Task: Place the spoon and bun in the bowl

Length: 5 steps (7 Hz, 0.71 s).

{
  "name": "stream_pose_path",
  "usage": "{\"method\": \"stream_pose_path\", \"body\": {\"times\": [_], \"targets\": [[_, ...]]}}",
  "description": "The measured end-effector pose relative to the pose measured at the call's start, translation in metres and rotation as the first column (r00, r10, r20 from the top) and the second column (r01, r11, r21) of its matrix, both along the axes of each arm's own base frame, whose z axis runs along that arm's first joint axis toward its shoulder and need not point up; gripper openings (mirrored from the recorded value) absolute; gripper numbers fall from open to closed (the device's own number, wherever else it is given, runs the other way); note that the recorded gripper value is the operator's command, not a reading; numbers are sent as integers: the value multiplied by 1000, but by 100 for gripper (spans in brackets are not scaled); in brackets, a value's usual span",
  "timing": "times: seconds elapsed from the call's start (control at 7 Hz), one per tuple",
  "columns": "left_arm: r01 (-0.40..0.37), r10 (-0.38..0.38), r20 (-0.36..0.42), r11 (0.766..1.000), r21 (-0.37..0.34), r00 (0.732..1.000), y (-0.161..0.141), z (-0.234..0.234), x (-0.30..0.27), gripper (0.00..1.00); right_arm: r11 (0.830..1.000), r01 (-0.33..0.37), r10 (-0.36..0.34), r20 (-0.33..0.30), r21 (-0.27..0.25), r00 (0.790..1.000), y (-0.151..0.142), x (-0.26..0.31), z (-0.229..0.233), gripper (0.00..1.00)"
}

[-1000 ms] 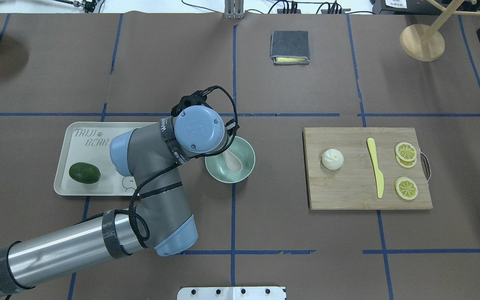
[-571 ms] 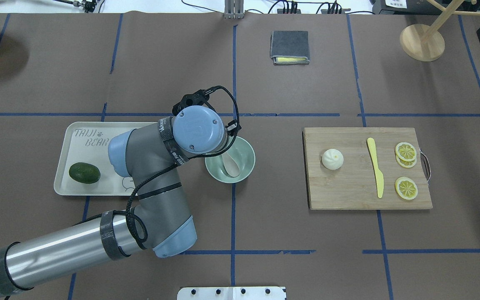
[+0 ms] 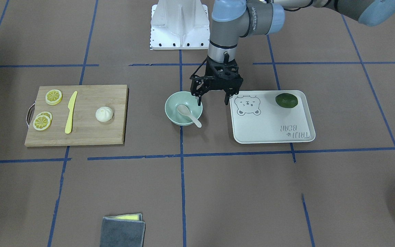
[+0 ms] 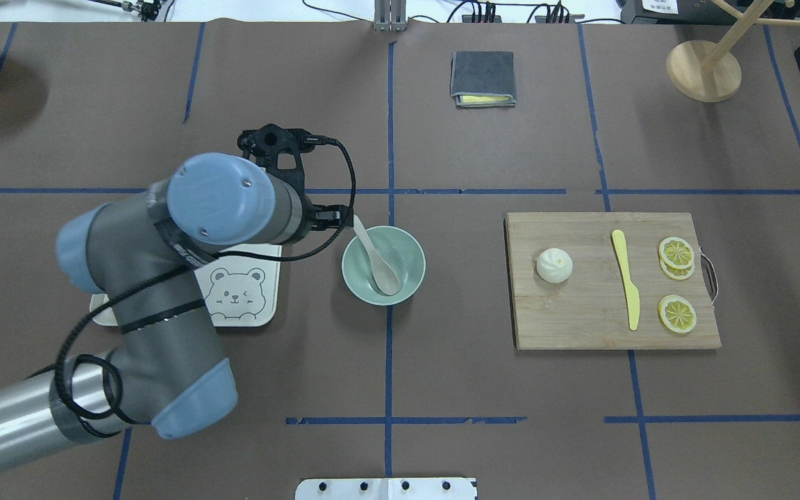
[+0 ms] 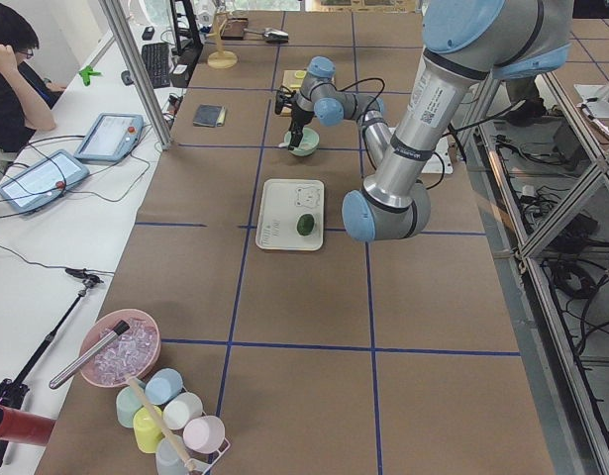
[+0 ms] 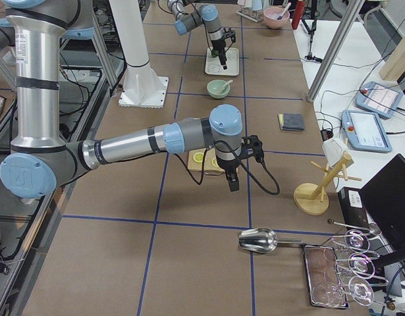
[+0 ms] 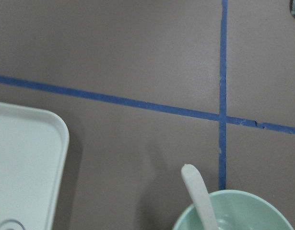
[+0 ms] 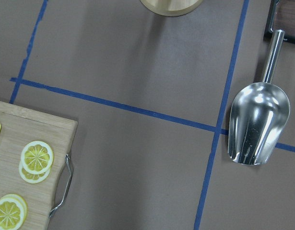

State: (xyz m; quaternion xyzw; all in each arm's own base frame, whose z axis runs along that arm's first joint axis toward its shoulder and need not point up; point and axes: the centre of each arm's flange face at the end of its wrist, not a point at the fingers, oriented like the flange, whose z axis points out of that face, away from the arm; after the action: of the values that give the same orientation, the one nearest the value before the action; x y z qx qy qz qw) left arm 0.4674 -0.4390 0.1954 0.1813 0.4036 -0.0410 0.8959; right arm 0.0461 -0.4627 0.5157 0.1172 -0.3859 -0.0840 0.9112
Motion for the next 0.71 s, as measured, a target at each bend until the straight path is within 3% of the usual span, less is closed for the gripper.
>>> {"method": "stream_pose_path", "body": {"times": [0.29,0.43,0.71], "targets": [[-135,124,106,985,105,987,-40,32,-99,100,997,38,-38,6,69,999,1,-19,-29,100],[-211,194,144,970,118,970,-70,64,-165,100,995,51,-53,16,89,998,0,-38,-41,100],[-331,308,198,939,92,930,-115,164,-299,100,997,25,-31,71,78,997,-3,-86,-68,100]]}}
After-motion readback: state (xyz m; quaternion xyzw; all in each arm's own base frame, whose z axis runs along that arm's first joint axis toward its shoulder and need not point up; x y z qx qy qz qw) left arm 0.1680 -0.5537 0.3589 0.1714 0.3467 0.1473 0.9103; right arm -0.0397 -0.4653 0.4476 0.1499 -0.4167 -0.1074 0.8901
